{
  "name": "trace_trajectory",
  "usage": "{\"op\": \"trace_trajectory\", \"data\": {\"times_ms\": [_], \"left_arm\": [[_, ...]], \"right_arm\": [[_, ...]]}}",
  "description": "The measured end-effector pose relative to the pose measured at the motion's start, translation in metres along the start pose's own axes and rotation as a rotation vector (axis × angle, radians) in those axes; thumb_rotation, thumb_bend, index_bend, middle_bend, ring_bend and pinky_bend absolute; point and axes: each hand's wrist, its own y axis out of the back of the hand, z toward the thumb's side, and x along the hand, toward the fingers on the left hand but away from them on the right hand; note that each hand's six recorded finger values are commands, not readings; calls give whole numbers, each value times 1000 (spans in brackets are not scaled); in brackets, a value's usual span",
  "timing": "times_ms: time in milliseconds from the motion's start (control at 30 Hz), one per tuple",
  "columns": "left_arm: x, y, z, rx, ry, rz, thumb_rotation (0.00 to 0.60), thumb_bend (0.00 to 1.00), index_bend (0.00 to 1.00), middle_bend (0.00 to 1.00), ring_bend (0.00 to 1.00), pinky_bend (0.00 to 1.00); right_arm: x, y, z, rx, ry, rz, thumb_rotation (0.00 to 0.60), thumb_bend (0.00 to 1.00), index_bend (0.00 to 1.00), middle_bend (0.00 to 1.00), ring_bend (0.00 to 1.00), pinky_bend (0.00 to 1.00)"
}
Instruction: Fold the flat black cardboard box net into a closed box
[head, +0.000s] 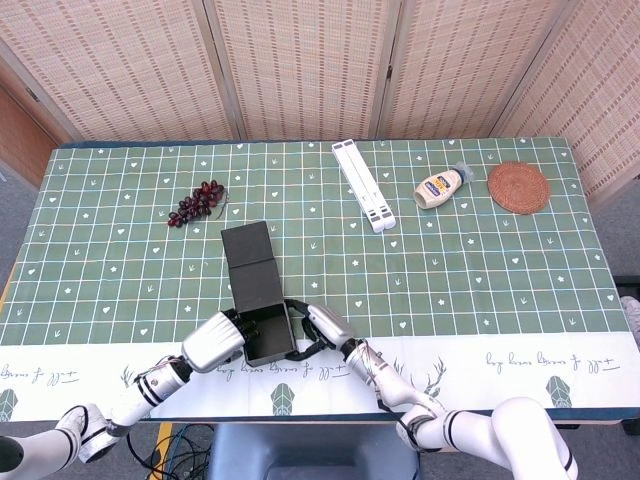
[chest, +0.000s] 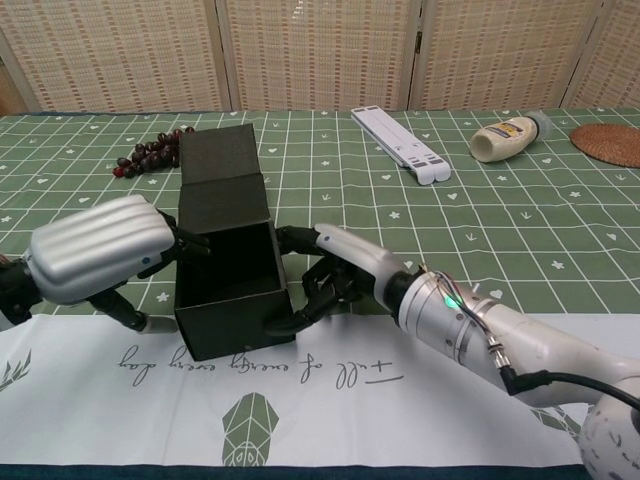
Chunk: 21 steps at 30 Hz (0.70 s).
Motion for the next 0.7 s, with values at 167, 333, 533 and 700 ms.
{"op": "trace_trajectory", "data": {"times_ms": [167,333,533,700], "left_arm": [[1,0,2,2,-5,3,600,111,658,572,564,597],[1,0,2,4,-5,3,600,111,666,580,564,597],[1,2,2,-3,-5,11,600,111,620,577,564,594],[-2,11,1,-20,0,39,600,111,479,476,549,592]], "right_arm": [[0,0,-1,-2,-1,1,600,119,329,385,799,1000],[1,0,0,-4,1,-1,600,119,329,385,799,1000],[2,-1,1,-7,3,-1,600,119,329,385,799,1000],[2,3,2,-22,5,-12,600,119,329,385,799,1000]]}}
